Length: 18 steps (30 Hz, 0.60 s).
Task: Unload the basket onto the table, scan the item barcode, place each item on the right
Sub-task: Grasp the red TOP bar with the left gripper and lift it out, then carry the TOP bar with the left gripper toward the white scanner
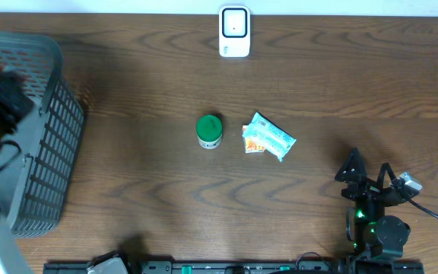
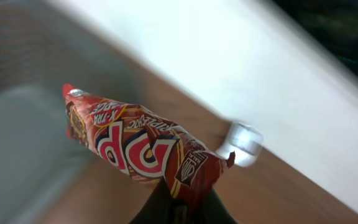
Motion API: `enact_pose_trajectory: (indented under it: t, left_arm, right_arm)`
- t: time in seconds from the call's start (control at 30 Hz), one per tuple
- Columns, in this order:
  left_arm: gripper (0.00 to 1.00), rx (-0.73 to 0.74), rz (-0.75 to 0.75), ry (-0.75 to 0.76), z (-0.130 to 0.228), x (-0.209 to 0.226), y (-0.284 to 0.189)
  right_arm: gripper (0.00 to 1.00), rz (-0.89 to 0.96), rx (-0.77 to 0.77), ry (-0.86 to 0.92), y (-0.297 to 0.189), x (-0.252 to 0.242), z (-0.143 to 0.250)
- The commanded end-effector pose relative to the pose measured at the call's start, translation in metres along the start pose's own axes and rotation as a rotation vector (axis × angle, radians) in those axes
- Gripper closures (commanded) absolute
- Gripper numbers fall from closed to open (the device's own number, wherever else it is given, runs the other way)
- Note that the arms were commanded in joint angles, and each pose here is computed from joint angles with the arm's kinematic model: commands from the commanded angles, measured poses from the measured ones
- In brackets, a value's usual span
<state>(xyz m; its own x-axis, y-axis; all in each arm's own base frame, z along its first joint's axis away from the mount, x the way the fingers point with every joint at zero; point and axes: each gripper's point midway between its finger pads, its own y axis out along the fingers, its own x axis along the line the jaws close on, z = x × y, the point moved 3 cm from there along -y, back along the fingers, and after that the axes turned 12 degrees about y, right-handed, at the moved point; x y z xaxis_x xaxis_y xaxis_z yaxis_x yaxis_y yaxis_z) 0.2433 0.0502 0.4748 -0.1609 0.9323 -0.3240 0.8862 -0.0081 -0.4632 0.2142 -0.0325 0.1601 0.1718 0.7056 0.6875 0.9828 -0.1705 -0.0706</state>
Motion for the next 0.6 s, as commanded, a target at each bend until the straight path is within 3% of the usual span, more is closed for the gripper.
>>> enact_pose_trajectory:
  t: [0.0, 0.13, 0.4, 0.57]
  left_arm:
    - [0.93, 0.051, 0.378, 0.101, 0.007, -0.055, -0.004]
    - [0.93, 0.120, 0.766, 0.194, 0.020, -0.099, -0.008]
    - [0.93, 0.090, 1.254, 0.365, 0.036, -0.119, 0.031]
    - [0.93, 0.140, 1.305, 0.304, 0.052, -0.109, 0.080]
  right_arm:
    - [0.01, 0.004, 0.001, -0.014, 0.000, -0.001, 0.001]
    - [0.01, 0.003, 0.001, -0.014, 0.000, 0.000, 0.001]
    - [0.01, 0.004, 0.001, -0.014, 0.000, -0.001, 0.001]
    - [0.01, 0.003, 0.001, -0.014, 0.000, 0.000, 0.001]
